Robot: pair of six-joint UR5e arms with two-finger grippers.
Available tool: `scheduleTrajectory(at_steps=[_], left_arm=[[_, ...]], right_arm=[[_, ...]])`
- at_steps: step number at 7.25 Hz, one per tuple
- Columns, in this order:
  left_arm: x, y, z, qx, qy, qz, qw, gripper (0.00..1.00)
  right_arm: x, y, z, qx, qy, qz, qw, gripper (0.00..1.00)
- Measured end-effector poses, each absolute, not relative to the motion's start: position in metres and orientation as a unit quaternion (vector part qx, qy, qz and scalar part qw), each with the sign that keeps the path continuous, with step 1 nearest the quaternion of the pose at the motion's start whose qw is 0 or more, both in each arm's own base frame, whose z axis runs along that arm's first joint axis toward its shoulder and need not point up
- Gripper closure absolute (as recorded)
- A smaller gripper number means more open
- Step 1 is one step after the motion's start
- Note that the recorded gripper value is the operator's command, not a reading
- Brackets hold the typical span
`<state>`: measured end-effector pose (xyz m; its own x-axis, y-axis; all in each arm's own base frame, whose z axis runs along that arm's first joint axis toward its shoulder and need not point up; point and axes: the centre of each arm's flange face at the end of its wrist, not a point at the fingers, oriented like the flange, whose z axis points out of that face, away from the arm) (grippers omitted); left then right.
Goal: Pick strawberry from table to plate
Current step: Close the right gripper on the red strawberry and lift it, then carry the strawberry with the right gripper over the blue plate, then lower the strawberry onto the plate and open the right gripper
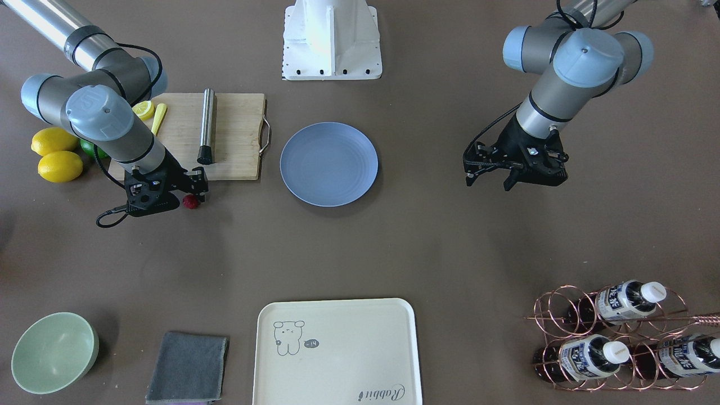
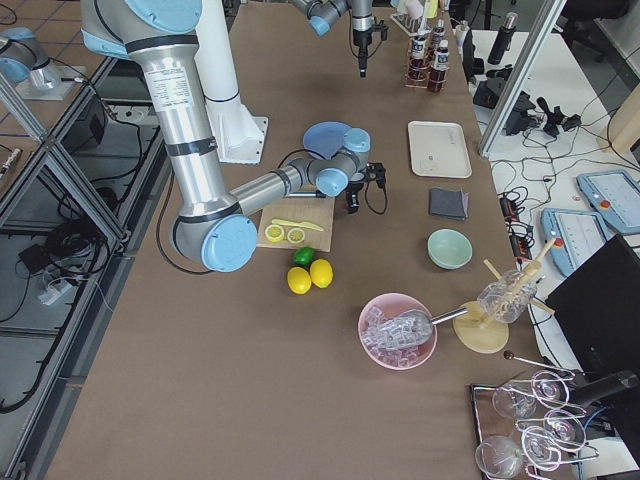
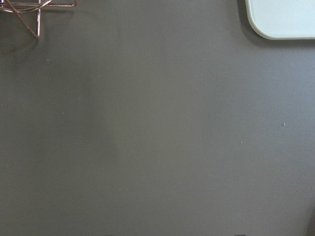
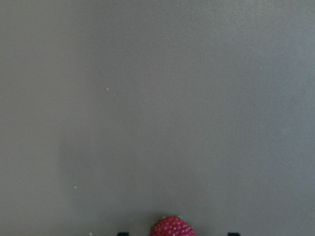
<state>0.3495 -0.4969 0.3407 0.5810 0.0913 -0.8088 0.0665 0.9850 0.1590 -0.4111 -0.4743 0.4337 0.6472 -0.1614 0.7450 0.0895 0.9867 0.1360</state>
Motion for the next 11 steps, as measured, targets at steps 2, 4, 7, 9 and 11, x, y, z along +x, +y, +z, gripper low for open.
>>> scheduleTrajectory(at_steps=[2,4,7,9,11], left_arm=[[0.349,-0.497,0.341,0.086,0.457,0.007,0.885,0.13],[0.33,-0.501,0.357,0.082,0.452,0.004,0.888,0.13],[0.248,-0.517,0.435,0.103,0.409,0.056,0.905,0.13],[0.225,-0.526,0.461,0.108,0.395,0.072,0.91,0.12],[0.221,-0.527,0.464,0.109,0.394,0.074,0.91,0.1]], right_arm=[[-0.412,-0.474,0.426,0.046,-0.42,-0.073,0.904,1.0],[-0.423,-0.48,0.377,0.051,-0.447,-0.056,0.891,1.0],[-0.49,-0.457,0.268,0.029,-0.486,-0.006,0.874,1.0],[-0.558,-0.404,0.221,0.026,-0.483,0.008,0.875,1.0],[-0.594,-0.378,0.225,0.029,-0.467,0.011,0.884,1.0]])
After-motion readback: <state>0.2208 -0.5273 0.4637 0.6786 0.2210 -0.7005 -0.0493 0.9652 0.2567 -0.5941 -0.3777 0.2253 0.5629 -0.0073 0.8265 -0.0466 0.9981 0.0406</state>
